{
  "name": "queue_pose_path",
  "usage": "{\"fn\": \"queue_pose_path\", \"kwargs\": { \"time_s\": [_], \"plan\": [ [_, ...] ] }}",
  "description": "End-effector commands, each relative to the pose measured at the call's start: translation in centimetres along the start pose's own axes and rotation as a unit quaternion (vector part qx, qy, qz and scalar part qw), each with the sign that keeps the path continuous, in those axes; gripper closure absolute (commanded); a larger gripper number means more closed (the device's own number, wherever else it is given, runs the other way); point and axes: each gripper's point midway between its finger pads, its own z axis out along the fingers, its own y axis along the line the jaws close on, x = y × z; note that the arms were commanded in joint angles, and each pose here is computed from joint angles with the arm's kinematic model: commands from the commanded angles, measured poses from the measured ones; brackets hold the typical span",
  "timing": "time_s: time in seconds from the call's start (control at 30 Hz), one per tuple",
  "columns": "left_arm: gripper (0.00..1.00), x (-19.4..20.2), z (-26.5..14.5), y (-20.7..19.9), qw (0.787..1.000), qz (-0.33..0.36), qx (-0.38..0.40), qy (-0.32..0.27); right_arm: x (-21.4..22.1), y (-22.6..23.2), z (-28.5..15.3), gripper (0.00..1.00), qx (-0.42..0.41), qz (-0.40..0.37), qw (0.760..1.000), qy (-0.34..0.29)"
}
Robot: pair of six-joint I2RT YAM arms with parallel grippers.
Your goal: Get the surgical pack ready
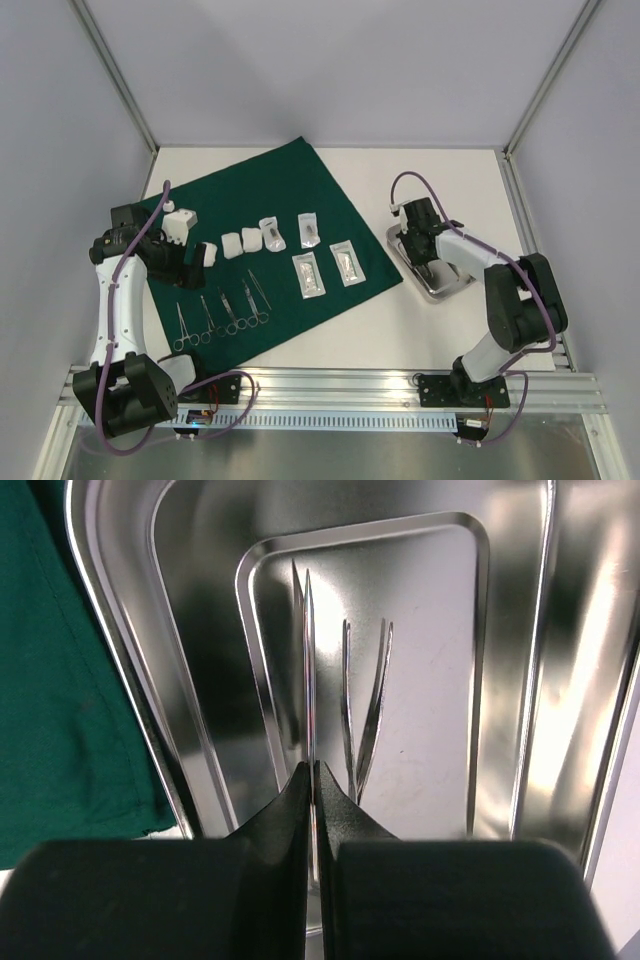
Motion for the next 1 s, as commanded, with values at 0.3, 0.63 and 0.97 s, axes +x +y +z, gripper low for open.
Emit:
{"fn": "queue_pose_path", "kwargs": {
  "time_s": [0.3, 0.63, 0.97],
  "plan": [
    [0.03, -0.7, -0.6, 0.5, 1.0, 0.01, -0.012, -0.008, -0.1, -0.4, 1.8, 1.0, 0.016, -0.016, 1.0, 0.009],
    [0.03, -0.8, -0.8, 0.8, 1.0, 0.013, -0.017, -0.008, -0.8, -0.7, 1.0, 0.8, 0.023, -0.009, 1.0, 0.004],
    [0.03, -1.1, -0.8, 0.9, 1.0, 0.016, -0.019, -0.01, -3.1, -1.3, -2.8, 0.69, 0.018, 0.001, 0.999, -0.038]
  ]
}}
